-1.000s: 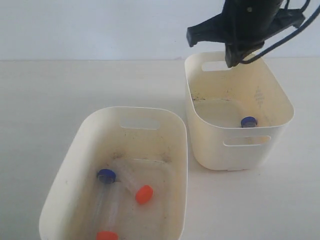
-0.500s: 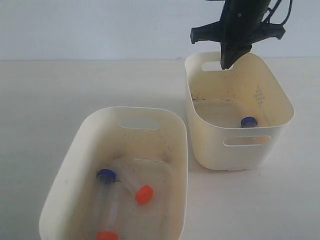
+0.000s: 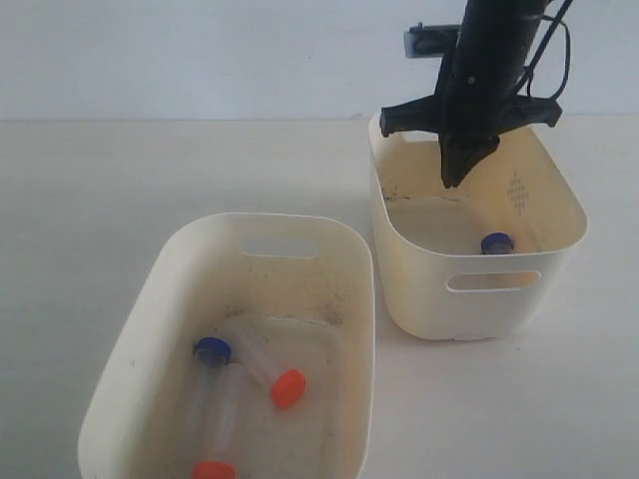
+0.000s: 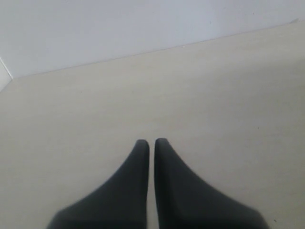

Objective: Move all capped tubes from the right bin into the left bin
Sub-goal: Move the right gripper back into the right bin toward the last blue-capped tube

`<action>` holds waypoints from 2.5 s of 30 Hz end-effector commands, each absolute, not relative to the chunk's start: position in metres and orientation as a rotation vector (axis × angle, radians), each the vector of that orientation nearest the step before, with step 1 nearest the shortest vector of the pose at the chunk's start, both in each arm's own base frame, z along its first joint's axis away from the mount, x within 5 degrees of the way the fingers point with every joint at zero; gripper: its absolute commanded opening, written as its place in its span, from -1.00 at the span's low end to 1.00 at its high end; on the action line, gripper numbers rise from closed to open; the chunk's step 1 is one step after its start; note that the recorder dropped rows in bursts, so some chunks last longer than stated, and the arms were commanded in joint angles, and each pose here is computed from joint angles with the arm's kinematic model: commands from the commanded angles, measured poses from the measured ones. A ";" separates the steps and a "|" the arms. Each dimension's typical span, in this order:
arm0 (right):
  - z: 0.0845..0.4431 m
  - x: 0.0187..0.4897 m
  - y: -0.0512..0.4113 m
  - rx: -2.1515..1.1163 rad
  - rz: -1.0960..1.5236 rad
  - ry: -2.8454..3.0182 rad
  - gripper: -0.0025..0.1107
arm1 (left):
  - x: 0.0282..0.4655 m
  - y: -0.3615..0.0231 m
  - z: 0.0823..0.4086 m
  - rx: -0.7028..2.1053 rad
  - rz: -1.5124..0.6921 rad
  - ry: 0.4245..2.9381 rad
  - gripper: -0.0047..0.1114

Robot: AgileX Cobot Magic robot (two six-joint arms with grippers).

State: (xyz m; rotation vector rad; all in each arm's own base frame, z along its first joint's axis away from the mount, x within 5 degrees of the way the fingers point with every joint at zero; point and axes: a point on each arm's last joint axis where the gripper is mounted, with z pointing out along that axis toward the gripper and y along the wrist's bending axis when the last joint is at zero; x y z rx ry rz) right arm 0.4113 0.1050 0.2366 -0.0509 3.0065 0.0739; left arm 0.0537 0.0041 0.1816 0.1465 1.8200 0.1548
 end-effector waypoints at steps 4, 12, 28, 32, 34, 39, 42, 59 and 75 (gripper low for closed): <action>0.225 0.405 0.100 -0.054 0.056 3.056 -0.96 | 0.054 0.004 0.183 0.137 0.144 1.814 -0.84; 0.223 0.405 0.100 -0.054 0.055 3.060 -0.96 | 0.054 0.004 0.183 0.137 0.144 1.814 -0.84; 0.190 0.411 0.101 -0.071 0.011 3.134 -0.96 | 0.054 0.004 0.183 0.137 0.144 1.814 -0.84; 0.186 0.412 0.100 -0.081 -0.019 3.141 -0.96 | 0.054 0.004 0.183 0.137 0.144 1.814 -0.84; 0.181 0.413 0.098 -0.091 -0.058 3.146 -0.96 | 0.054 0.004 0.183 0.137 0.144 1.814 -0.84; 0.176 0.415 0.096 -0.080 -0.096 3.153 -0.96 | 0.054 0.004 0.183 0.137 0.144 1.814 -0.84; 0.172 0.415 0.096 -0.081 -0.100 3.162 -0.96 | 0.054 0.004 0.183 0.137 0.144 1.814 -0.84; 0.168 0.416 0.087 -0.061 -0.252 3.144 -0.96 | 0.054 0.004 0.183 0.137 0.144 1.814 -0.84; 0.152 0.404 0.078 -0.077 -0.395 3.184 0.33 | 0.054 0.004 0.183 0.137 0.144 1.814 -0.84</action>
